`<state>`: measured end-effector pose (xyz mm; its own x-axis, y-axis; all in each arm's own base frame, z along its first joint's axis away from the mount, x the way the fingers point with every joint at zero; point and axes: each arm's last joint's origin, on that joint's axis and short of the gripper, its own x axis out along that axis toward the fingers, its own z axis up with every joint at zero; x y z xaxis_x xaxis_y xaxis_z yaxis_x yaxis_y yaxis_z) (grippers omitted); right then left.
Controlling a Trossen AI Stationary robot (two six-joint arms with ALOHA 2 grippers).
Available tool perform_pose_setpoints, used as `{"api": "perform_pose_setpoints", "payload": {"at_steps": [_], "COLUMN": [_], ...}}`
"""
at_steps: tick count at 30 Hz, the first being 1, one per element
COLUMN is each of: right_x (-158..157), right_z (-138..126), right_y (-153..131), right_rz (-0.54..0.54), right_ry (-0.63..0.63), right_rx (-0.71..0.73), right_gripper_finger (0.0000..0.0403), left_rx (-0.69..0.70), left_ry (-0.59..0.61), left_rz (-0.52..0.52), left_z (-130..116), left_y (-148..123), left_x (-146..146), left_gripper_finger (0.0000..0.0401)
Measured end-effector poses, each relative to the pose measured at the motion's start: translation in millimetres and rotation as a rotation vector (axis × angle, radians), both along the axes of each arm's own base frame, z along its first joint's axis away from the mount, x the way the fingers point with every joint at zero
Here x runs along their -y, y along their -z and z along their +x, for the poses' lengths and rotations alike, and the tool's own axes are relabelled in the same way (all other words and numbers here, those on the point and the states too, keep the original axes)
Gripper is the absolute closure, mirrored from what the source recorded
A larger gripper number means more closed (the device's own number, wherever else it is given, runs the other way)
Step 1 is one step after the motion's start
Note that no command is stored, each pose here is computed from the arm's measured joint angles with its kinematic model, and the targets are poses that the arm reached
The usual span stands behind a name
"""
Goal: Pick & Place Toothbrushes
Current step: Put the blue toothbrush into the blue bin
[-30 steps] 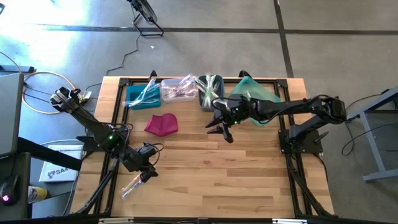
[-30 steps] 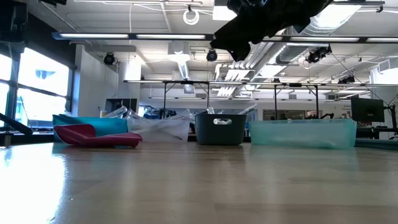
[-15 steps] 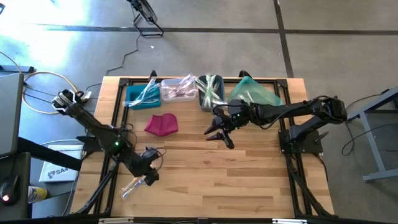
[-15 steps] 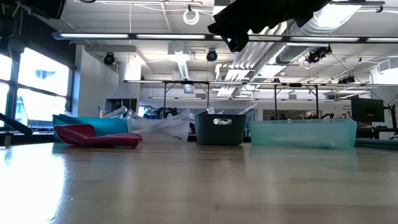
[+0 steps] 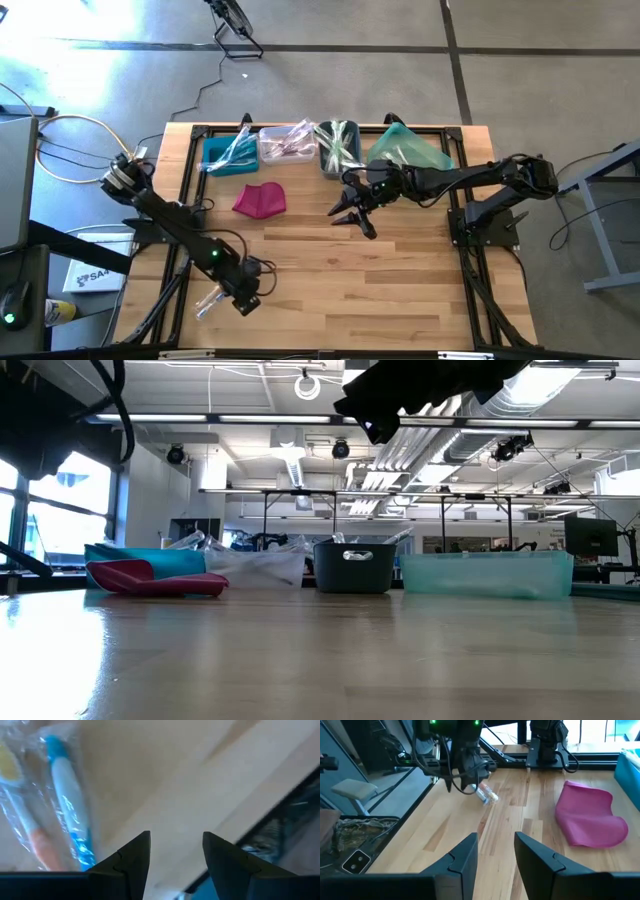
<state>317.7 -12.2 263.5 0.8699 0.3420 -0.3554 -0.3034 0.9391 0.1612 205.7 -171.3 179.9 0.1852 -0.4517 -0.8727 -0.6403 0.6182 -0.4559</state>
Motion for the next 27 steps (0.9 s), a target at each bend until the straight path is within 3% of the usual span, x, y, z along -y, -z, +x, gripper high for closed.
{"api": "perform_pose_setpoints", "payload": {"at_steps": [11, 21, 27], "right_x": [0, 0, 0], "right_z": [0, 0, 0], "right_y": [0, -1, -1], "right_rz": [0.000, -0.001, 0.000], "right_ry": [0.000, 0.000, 0.000], "right_rx": [0.004, 0.007, 0.007], "right_gripper_finger": [0.0282, 0.0282, 0.0282], "left_rx": [-0.021, -0.130, -0.120], "left_ry": [0.063, 0.072, 0.063], "left_rz": [0.064, 0.201, 0.196], "left_z": [-3, -15, -14], "left_y": [6, 11, 11], "left_x": [-3, -14, -13], "left_gripper_finger": [0.0224, 0.0224, 0.0224]}}
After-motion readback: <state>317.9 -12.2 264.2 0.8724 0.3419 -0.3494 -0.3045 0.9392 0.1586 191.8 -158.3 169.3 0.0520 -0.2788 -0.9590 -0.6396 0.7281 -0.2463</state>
